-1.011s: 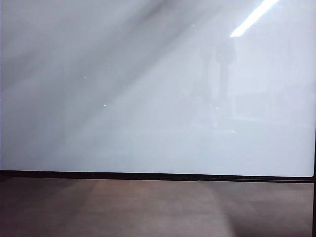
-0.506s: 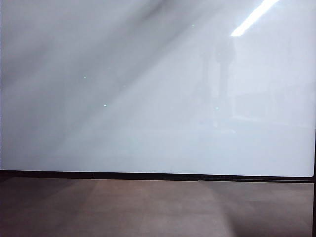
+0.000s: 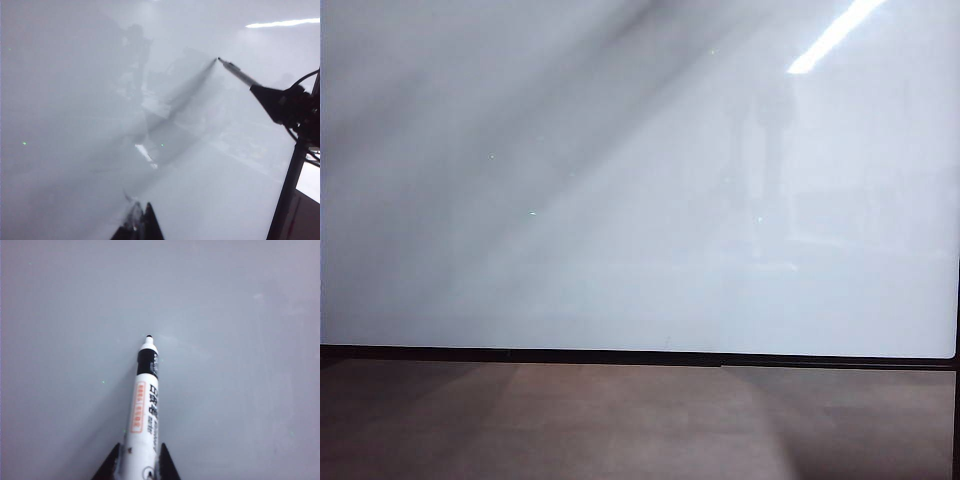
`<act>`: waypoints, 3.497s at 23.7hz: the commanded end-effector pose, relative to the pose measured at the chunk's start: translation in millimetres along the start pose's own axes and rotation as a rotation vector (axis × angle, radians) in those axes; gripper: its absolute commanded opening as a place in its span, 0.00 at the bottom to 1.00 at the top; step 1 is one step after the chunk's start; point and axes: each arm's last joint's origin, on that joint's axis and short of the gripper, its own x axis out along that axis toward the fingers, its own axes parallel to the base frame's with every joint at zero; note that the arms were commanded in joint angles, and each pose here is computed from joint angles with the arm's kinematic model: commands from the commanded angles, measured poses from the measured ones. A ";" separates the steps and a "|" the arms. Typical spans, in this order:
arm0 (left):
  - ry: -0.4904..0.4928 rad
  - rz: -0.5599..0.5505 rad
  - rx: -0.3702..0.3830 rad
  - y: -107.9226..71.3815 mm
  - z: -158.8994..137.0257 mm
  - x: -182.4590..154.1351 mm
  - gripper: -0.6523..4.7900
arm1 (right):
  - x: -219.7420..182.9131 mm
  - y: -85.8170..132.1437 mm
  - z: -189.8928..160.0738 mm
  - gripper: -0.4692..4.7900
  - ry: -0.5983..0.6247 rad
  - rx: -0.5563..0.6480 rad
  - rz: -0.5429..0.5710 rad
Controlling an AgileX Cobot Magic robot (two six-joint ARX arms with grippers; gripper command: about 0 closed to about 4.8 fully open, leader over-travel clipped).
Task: Reach to the right to find the marker pen, pick it up, and write the number 17 on the whiteboard.
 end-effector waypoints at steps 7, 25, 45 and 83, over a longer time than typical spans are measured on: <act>-0.025 -0.006 -0.012 -0.1 4.5 -0.6 0.11 | 3.7 -0.3 0.3 0.08 -0.033 0.003 0.000; -0.024 -0.006 -0.012 -0.1 4.4 -0.6 0.11 | 7.8 -6.0 -13.0 0.08 0.043 -0.007 -0.024; -0.023 -0.006 -0.012 -0.2 4.3 -0.5 0.11 | -4.6 -15.7 -64.3 0.08 0.206 0.004 -0.073; -0.012 -0.006 -0.008 -0.5 2.7 0.5 0.11 | 1.3 -9.2 -2.1 0.08 -0.057 -0.029 0.006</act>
